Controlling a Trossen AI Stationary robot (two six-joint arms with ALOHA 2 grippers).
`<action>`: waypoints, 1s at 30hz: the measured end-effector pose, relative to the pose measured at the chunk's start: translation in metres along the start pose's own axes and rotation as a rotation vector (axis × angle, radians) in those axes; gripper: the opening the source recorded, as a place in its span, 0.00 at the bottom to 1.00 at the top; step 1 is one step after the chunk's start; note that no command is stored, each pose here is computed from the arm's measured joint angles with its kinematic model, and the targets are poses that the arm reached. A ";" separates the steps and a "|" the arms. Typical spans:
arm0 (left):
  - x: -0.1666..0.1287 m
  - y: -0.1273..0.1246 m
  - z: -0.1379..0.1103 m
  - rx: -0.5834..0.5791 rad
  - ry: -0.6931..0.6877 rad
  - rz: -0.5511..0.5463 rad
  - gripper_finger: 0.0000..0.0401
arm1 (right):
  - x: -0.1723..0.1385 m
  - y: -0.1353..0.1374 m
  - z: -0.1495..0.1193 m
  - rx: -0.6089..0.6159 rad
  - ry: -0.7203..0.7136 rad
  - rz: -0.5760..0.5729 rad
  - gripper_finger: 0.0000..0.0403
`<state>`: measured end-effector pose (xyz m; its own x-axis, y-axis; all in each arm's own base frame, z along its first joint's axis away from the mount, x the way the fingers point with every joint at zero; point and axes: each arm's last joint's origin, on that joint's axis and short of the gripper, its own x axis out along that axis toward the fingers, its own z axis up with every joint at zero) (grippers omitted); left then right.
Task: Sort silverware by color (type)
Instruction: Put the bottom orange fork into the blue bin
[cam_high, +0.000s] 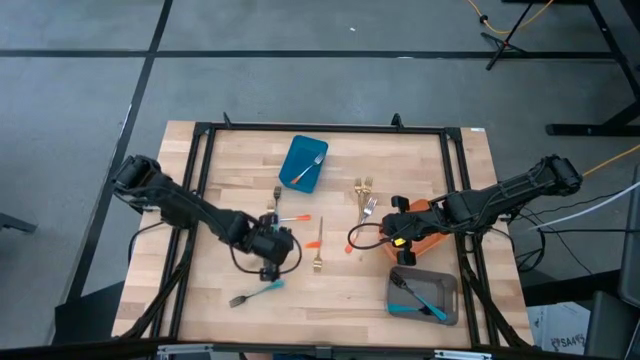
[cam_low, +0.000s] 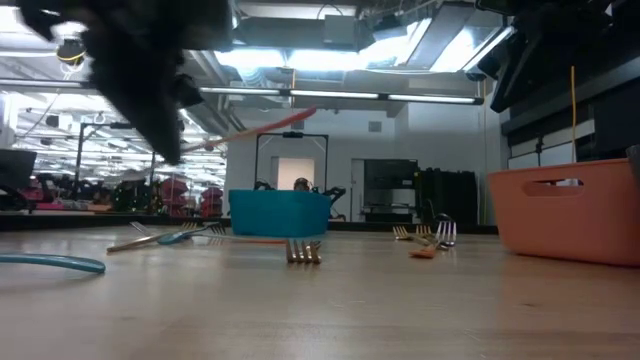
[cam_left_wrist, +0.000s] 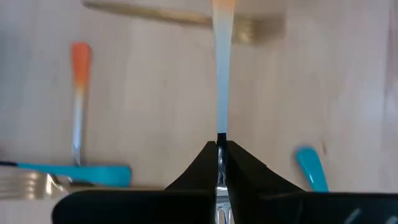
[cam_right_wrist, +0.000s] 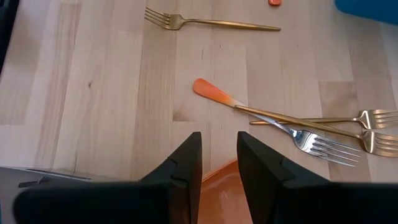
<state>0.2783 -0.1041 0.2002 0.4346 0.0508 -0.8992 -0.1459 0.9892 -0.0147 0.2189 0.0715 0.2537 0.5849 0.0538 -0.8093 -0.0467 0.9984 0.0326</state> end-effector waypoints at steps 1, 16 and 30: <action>0.001 0.003 0.003 -0.014 -0.014 0.001 0.03 | 0.000 0.000 0.000 0.000 0.000 0.000 0.23; 0.005 0.034 0.041 -0.073 -0.239 -0.010 0.03 | 0.000 0.000 0.000 0.000 -0.001 -0.001 0.23; 0.002 0.051 0.063 -0.066 -0.408 -0.011 0.03 | 0.000 0.000 0.000 0.000 -0.001 -0.001 0.23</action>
<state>0.3276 -0.0445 0.2249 0.7510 0.1040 -0.6520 -0.1902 0.9797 -0.0628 0.2189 0.0714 0.2538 0.5855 0.0528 -0.8090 -0.0460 0.9984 0.0318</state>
